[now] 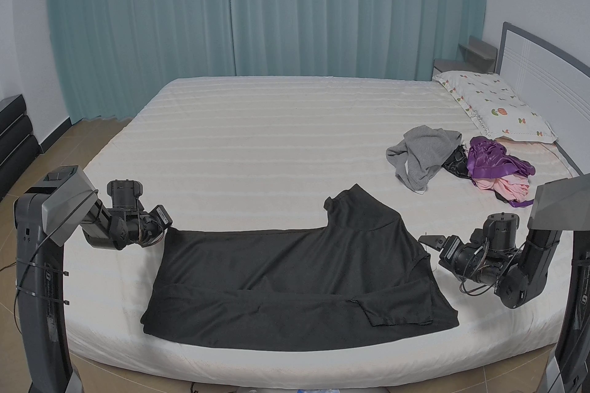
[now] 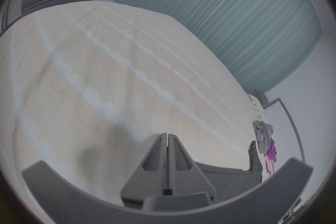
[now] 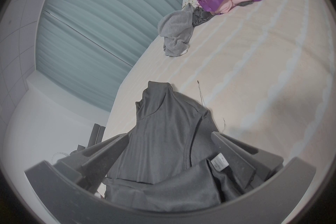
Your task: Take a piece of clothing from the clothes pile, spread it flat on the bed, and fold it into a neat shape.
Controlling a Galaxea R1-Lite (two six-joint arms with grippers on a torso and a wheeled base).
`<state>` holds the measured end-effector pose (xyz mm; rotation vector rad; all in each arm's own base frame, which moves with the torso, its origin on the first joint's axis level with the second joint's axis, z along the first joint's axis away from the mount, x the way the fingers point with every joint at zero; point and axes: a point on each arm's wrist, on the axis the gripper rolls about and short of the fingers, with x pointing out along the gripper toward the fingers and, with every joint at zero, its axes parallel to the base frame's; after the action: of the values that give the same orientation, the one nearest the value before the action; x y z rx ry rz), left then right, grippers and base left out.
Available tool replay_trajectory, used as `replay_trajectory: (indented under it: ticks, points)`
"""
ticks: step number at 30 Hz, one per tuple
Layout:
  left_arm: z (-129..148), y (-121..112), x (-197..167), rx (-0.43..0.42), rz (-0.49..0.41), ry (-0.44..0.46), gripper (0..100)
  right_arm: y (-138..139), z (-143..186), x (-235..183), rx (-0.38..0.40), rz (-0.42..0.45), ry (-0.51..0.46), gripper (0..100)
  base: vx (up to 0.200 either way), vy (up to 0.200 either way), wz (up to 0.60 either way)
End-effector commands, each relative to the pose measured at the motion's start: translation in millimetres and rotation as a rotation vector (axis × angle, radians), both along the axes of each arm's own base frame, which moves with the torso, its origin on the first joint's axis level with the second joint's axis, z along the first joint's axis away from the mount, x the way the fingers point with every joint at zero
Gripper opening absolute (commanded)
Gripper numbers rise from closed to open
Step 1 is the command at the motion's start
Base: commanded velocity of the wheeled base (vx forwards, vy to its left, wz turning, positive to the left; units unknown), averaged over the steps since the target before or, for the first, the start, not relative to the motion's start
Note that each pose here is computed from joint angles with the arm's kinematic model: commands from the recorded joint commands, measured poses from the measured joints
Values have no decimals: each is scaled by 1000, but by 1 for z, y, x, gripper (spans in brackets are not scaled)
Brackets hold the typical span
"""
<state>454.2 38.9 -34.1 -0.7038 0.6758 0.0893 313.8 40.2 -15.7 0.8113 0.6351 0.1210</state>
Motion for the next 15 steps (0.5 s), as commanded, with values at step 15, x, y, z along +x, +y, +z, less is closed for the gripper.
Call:
replay_trajectory:
  ticks: [15]
  points:
    - [22,15,-5,-73,75,-35,0,17,4,87,-94,86,-60,100,0,0,0]
